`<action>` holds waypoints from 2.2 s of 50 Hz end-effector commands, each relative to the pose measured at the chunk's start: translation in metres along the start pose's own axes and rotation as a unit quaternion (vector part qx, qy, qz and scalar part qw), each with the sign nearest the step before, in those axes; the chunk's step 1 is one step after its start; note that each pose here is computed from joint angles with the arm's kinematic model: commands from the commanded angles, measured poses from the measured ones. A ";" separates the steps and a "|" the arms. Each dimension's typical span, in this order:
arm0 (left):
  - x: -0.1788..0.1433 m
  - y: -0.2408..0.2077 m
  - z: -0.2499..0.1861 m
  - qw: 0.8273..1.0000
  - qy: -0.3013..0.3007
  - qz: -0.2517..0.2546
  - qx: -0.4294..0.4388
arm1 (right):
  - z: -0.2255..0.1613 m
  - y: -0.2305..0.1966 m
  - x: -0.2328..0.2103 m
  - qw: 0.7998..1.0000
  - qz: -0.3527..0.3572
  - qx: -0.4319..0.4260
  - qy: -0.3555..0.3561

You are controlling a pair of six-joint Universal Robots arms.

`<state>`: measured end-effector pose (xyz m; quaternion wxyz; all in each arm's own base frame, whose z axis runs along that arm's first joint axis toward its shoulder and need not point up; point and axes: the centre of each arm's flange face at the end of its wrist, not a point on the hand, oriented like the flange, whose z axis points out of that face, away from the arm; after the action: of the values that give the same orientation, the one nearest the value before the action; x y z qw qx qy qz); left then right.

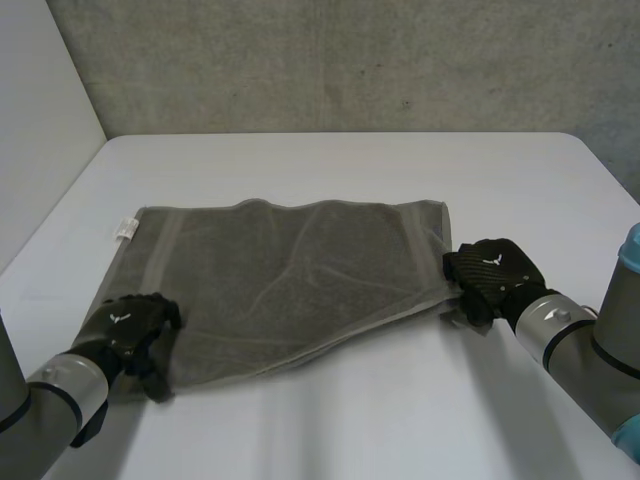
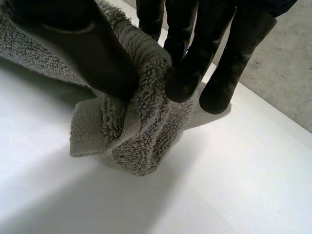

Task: Fold the towel.

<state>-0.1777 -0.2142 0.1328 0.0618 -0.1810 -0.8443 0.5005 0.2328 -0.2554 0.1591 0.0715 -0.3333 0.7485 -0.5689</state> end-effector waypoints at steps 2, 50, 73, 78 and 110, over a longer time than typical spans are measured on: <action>-0.004 0.009 -0.007 1.000 -0.012 -0.009 -0.015 | -0.001 0.004 -0.005 1.000 0.009 -0.005 -0.006; -0.039 -0.008 -0.036 1.000 0.000 0.011 0.008 | 0.002 0.008 -0.004 1.000 0.008 -0.006 -0.005; -0.049 0.009 -0.029 0.999 -0.010 0.024 -0.035 | 0.006 0.013 -0.004 1.000 0.005 -0.013 -0.007; -0.046 0.015 -0.025 0.998 0.005 0.030 -0.052 | 0.006 0.012 -0.004 1.000 0.005 -0.012 -0.007; -0.035 0.018 0.001 0.995 0.015 0.084 -0.042 | 0.005 0.013 -0.005 1.000 0.005 -0.013 -0.008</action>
<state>-0.1414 -0.2161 0.1214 0.0252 -0.2613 -0.8479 0.4606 0.2337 -0.2557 0.1445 0.0750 -0.3342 0.7571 -0.5562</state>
